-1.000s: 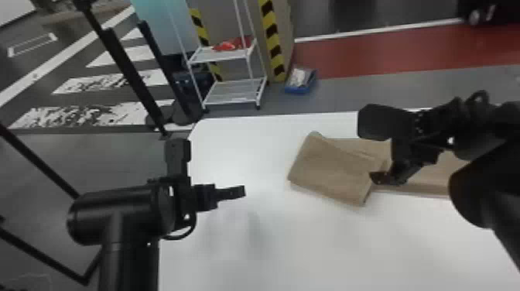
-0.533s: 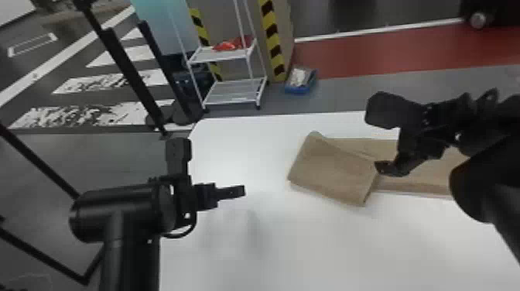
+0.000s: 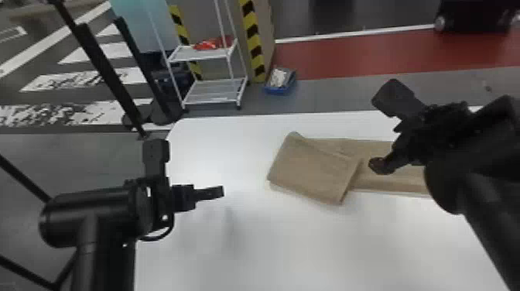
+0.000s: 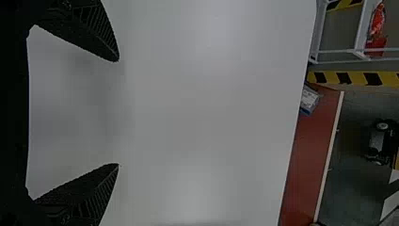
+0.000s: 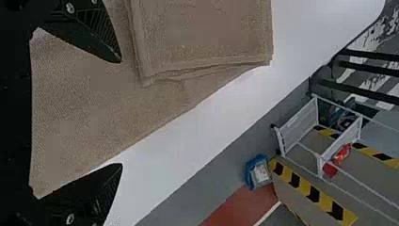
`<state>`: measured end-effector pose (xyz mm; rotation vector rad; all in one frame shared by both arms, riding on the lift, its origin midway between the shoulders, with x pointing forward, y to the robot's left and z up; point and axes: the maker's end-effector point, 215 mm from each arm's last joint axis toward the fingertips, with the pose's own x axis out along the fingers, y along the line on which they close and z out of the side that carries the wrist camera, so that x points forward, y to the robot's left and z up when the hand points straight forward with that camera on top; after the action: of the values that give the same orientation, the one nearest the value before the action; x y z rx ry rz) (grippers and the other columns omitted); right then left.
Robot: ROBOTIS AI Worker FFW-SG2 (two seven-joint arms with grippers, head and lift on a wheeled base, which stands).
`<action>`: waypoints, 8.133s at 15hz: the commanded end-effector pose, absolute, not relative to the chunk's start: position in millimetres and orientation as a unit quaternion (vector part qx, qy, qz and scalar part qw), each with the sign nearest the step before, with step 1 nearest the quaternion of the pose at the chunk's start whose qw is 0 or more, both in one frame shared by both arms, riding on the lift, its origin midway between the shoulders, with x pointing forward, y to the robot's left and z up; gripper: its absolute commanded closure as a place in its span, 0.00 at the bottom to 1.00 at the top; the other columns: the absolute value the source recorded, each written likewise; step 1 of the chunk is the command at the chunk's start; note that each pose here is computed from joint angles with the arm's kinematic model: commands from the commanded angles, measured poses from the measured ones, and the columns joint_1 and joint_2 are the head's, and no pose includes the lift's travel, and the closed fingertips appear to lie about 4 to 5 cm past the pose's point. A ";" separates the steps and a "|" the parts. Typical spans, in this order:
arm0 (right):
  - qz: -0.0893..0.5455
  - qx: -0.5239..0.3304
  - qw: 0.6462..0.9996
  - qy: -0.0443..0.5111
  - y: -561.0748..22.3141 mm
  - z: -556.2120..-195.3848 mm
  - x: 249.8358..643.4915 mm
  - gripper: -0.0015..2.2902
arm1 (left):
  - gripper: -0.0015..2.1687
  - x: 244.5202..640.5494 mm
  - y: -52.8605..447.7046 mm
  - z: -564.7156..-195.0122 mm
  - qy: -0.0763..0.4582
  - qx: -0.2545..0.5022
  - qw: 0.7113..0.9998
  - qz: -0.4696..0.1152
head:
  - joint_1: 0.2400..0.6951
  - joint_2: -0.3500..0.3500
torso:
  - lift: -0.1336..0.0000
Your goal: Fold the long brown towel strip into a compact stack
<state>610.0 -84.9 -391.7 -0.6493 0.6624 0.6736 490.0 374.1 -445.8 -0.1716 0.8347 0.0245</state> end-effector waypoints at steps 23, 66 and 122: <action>0.390 -0.073 0.841 0.369 -32.1 -451.1 571.9 0.09 | 0.04 482.0 380.2 -459.1 0.415 -0.070 0.907 0.019 | 1.00 1.00 | 0.08; 0.390 -0.106 0.837 0.368 -16.4 -453.6 566.2 0.36 | 0.04 460.0 393.4 -463.3 0.421 -0.063 0.905 0.021 | 1.00 1.00 | 0.08; 0.389 -0.135 0.859 0.306 -6.4 -423.6 592.2 0.54 | 0.04 436.0 416.7 -466.6 0.426 -0.063 0.902 0.031 | 1.00 1.00 | 0.08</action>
<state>590.6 -5.9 -425.4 -0.2938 0.6479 0.8188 435.9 416.6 -466.8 -0.1315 0.8813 0.0645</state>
